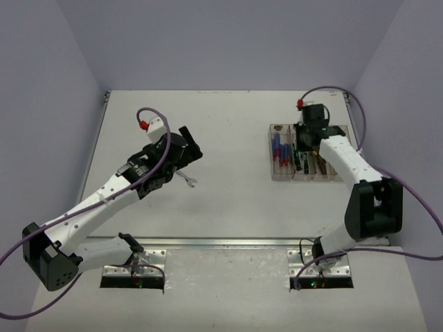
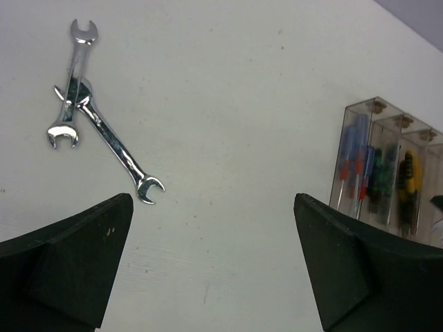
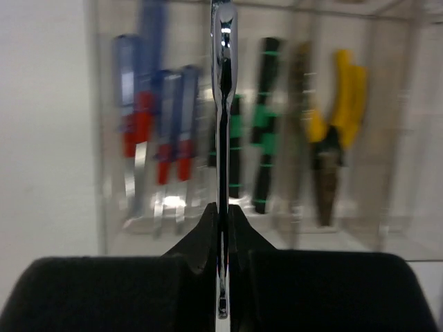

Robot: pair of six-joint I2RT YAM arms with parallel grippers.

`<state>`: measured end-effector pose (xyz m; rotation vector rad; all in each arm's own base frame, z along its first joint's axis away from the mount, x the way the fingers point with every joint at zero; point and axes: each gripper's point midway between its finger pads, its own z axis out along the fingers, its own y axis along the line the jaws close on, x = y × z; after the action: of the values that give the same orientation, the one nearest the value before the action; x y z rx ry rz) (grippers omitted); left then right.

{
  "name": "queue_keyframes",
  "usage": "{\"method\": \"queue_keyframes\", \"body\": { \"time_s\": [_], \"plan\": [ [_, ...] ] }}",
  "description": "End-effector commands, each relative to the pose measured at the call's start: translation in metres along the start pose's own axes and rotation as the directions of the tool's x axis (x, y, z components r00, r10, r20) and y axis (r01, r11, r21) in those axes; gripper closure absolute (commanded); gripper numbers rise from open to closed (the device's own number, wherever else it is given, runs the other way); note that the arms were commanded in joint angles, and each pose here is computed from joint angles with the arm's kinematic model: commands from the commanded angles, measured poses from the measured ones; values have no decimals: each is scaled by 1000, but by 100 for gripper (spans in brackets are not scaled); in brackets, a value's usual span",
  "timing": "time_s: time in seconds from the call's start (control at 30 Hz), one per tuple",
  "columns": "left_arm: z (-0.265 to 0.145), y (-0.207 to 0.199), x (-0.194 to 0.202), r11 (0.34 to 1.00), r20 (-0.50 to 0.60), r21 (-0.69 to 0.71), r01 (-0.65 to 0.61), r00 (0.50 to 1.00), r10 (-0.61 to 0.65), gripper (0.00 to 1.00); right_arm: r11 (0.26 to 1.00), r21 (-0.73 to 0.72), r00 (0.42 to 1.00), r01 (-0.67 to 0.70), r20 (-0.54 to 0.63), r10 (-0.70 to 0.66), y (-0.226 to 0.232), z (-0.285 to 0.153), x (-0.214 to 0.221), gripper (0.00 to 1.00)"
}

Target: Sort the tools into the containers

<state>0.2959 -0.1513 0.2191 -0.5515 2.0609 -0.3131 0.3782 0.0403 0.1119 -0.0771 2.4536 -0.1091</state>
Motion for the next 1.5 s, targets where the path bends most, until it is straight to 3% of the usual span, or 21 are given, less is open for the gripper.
{"method": "queue_keyframes", "body": {
  "time_s": [0.0,0.17,0.37,0.53,0.7,0.77,0.8,0.97,1.07,1.1,1.17,1.23,1.27,1.33,1.47],
  "plan": [
    [7,-11,38,986,-140,99,-134,979,147,0,950,244,977,194,-136,-164,-99,-8,-16,100],
    [6,-15,59,963,-200,190,-192,953,229,0,938,330,977,103,-213,-33,-161,23,-19,100],
    [7,-12,69,948,-214,221,-228,937,275,0,907,402,955,123,-297,2,-189,48,-9,100],
    [10,-3,74,950,-209,205,-236,938,278,0,921,366,935,136,-355,3,-188,58,4,98],
    [14,4,77,952,-214,180,-246,935,282,0,890,427,924,160,-382,18,-200,54,4,66],
    [16,6,78,955,-215,168,-245,936,278,0,875,457,927,157,-375,30,-205,50,1,42],
    [17,7,79,956,-217,161,-244,936,276,0,871,468,929,150,-368,37,-206,48,-2,37],
    [31,13,76,969,-212,91,-229,946,244,0,886,464,961,14,-251,116,-180,20,-30,37],
    [53,22,64,985,-205,3,-170,965,167,0,937,348,997,-9,-72,36,-107,-3,-65,35],
    [63,27,59,989,-205,-33,-145,969,136,0,959,282,1000,9,-31,0,-77,-10,-65,26],
    [83,38,44,989,-206,-89,-119,973,99,0,998,-12,995,59,77,-58,6,-24,-59,4],
    [98,52,32,981,-219,-153,-117,972,81,0,970,-240,983,49,182,-5,56,-40,-54,1],
    [104,63,27,975,-238,-190,-118,969,71,0,895,-444,973,42,221,65,92,-59,-51,1],
    [115,82,21,974,-285,-210,-86,958,22,0,860,-510,967,-8,215,136,100,-76,-36,1],
    [130,117,12,965,-293,-255,-61,956,-17,0,815,-579,973,-9,185,141,108,-95,-11,1]
  ]
}}
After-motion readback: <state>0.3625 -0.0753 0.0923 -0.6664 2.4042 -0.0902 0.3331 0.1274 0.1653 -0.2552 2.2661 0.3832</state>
